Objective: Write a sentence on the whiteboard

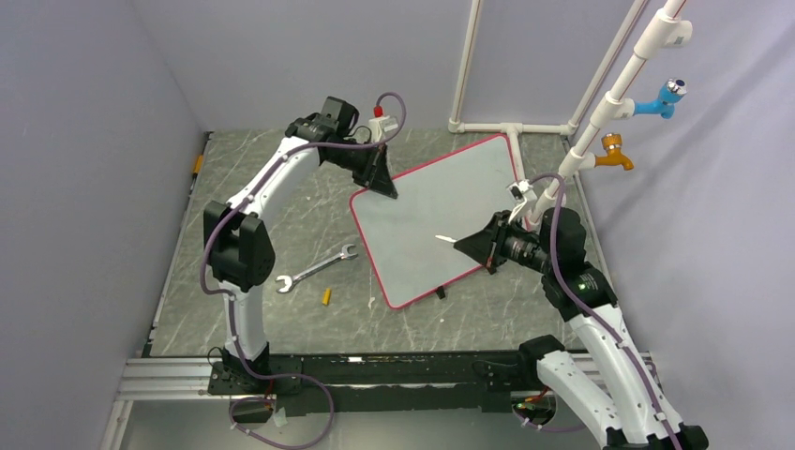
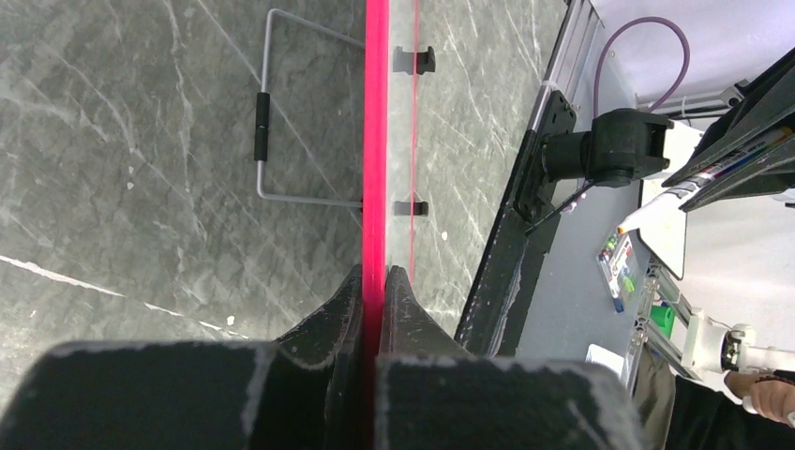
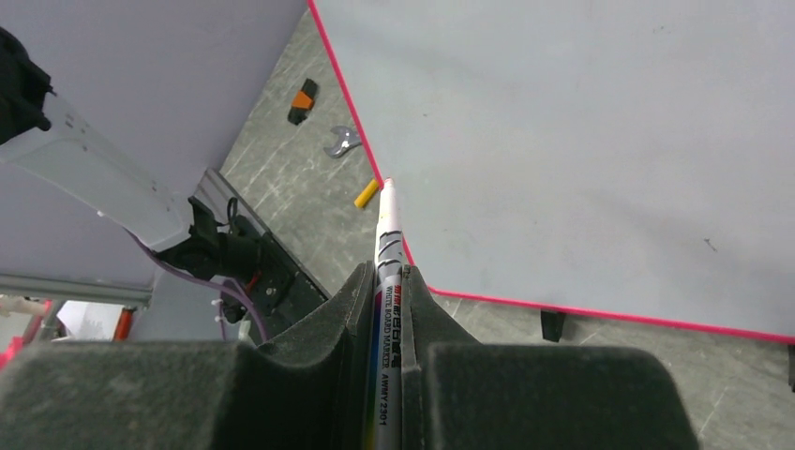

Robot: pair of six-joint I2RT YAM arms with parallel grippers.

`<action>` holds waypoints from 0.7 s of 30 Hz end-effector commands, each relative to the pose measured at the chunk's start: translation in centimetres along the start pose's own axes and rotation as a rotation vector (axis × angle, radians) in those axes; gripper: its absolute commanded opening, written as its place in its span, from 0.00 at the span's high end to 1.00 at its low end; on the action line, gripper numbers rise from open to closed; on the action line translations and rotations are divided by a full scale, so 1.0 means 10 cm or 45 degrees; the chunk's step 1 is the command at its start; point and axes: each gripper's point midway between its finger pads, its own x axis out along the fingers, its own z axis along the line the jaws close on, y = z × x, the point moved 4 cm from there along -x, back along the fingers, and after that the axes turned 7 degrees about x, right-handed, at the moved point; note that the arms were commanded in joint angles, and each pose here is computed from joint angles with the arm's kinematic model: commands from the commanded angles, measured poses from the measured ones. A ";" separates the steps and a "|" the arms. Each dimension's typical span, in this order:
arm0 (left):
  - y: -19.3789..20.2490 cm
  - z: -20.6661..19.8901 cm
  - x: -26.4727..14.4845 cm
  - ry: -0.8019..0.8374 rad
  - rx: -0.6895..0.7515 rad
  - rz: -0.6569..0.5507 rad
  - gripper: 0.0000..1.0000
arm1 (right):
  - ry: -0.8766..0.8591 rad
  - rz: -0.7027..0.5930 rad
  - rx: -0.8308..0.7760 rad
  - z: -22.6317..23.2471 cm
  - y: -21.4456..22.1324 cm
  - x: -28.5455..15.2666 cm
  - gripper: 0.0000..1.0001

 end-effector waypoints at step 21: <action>0.12 0.21 0.00 -0.340 0.131 0.017 1.00 | 0.243 -0.134 -0.545 0.44 -0.34 0.77 1.00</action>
